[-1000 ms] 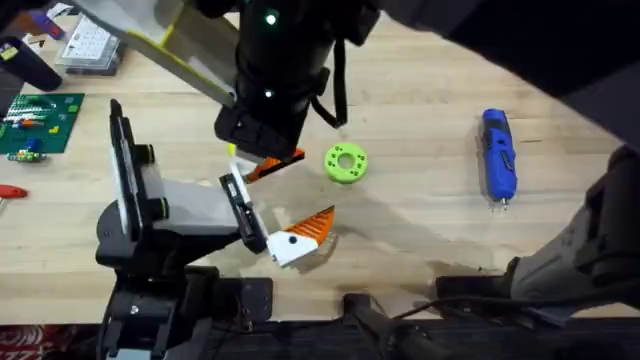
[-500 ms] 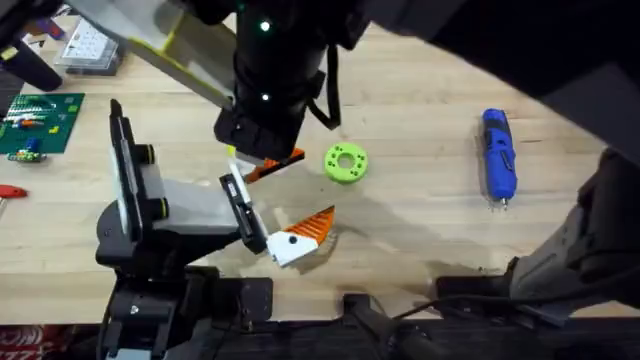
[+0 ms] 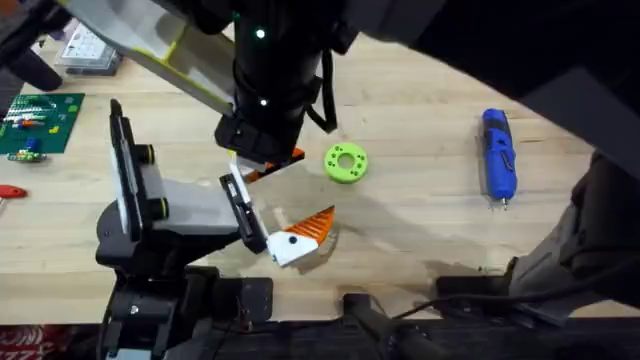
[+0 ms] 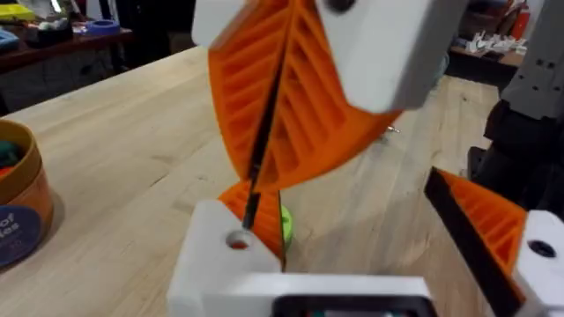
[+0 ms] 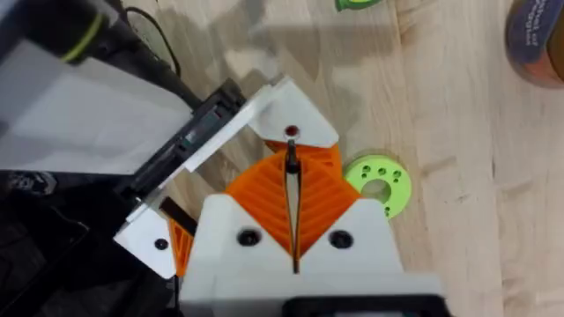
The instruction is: Pick up the gripper from the table and insert it into the empty holder that is missing its gripper. Then pick up a screw, insert it into the mounting hole, and use the screwdriver to tighten it. Finally, clean up the table by picking up the vegetable and placing it into the bucket.
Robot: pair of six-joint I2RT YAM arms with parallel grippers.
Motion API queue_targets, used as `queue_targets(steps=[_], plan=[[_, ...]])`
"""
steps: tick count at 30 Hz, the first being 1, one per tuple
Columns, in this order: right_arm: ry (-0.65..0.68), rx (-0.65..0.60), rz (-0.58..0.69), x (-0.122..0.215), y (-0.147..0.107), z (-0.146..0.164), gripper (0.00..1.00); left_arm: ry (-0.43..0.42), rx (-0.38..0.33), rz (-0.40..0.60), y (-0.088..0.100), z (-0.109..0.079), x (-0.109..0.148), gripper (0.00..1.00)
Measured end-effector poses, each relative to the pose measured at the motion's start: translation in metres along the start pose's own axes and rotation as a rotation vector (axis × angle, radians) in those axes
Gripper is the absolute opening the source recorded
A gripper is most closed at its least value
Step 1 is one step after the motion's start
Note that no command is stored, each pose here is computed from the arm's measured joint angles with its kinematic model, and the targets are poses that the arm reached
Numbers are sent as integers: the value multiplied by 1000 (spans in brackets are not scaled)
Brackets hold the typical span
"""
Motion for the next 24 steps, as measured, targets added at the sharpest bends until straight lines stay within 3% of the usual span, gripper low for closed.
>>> queue_targets(steps=[24], plan=[[-3,1,-8,0,2,-1,8,0,0,0,0,0,0,986]])
Point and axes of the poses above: each hand's point on the last joint's axis, 136 mm out from that joint toward the fingers, its own x axis back along the fingers, its own z axis along the line the jaws close on, y = z × x, the point moved 5 cm from there along x, back along the fingers, and after that the axes turned 11 degrees about x, right-handed, at the moved point
